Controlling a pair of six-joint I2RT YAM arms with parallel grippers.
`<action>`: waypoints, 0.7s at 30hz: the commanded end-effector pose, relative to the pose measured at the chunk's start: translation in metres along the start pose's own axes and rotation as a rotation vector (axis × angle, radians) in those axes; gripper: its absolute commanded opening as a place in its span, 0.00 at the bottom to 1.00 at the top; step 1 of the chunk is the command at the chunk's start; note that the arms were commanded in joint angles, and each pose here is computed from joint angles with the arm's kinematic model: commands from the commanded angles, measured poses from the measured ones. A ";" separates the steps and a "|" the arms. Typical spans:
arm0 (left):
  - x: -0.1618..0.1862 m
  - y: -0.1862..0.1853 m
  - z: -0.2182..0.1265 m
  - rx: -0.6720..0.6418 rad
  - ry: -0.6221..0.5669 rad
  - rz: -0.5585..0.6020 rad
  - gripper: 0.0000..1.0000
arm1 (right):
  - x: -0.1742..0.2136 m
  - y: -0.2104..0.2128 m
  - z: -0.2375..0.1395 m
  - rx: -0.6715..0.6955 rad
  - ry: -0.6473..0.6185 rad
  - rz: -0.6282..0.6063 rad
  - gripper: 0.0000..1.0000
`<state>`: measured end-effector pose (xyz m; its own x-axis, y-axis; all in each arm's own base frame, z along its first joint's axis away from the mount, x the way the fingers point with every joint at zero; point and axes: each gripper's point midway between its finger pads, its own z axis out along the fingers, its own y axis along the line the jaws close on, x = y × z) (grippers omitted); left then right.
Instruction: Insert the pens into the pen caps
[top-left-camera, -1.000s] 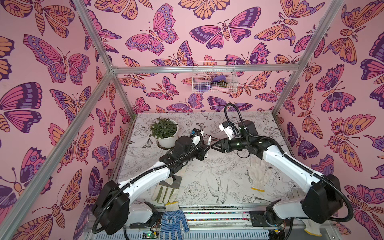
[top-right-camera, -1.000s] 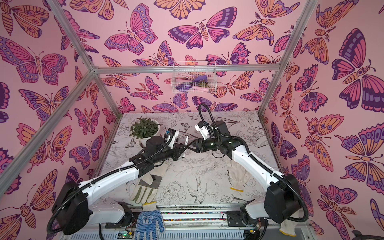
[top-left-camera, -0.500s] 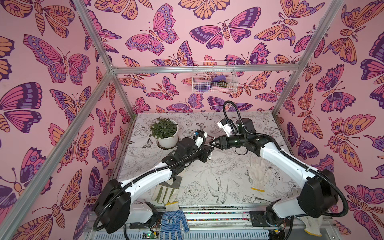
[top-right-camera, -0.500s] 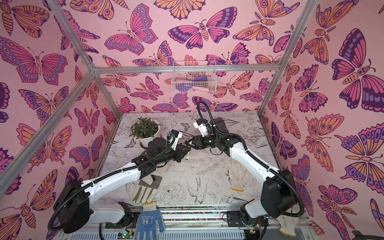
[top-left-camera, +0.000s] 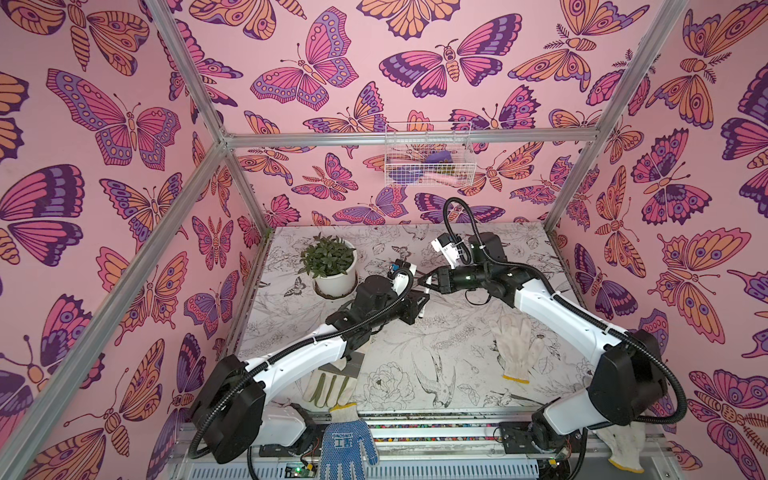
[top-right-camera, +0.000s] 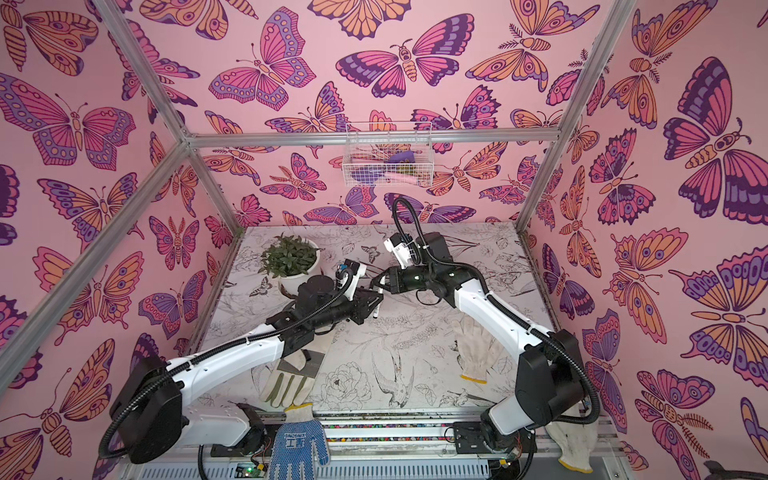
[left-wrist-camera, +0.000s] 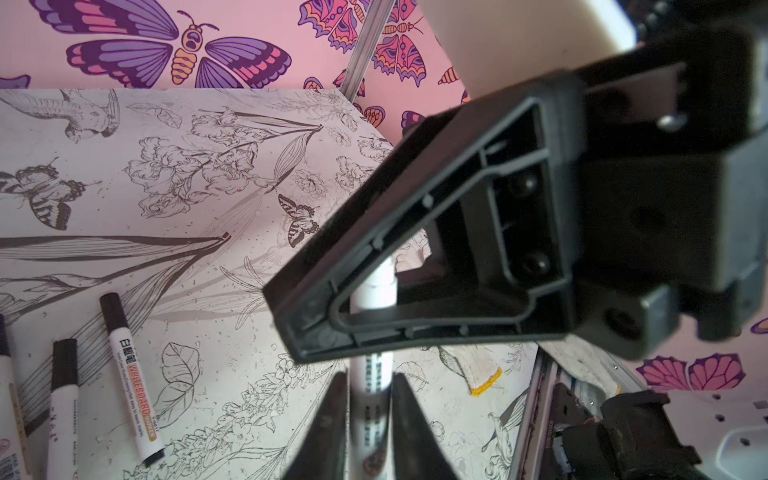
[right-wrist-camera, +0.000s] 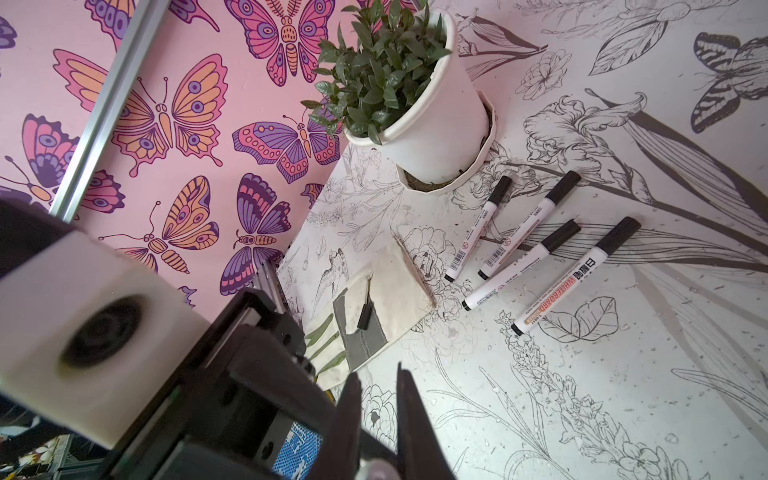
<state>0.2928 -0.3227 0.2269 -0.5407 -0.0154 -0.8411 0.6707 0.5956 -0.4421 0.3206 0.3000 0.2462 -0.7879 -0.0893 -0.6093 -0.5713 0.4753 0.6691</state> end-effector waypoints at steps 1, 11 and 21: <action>0.005 0.006 0.008 -0.013 0.005 0.003 0.34 | -0.017 0.021 -0.009 -0.049 -0.047 -0.034 0.00; -0.002 0.004 0.011 -0.005 -0.010 0.016 0.23 | -0.013 0.021 -0.010 -0.047 -0.041 -0.032 0.00; -0.016 0.073 -0.047 -0.339 -0.179 -0.171 0.00 | -0.016 0.026 -0.017 -0.021 -0.067 -0.115 0.51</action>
<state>0.3111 -0.2961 0.2193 -0.5412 -0.0951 -0.8355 0.5684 0.6909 -0.4468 0.3204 0.2990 0.2566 -0.7640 -0.0806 -0.6402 -0.5960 0.4685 0.6522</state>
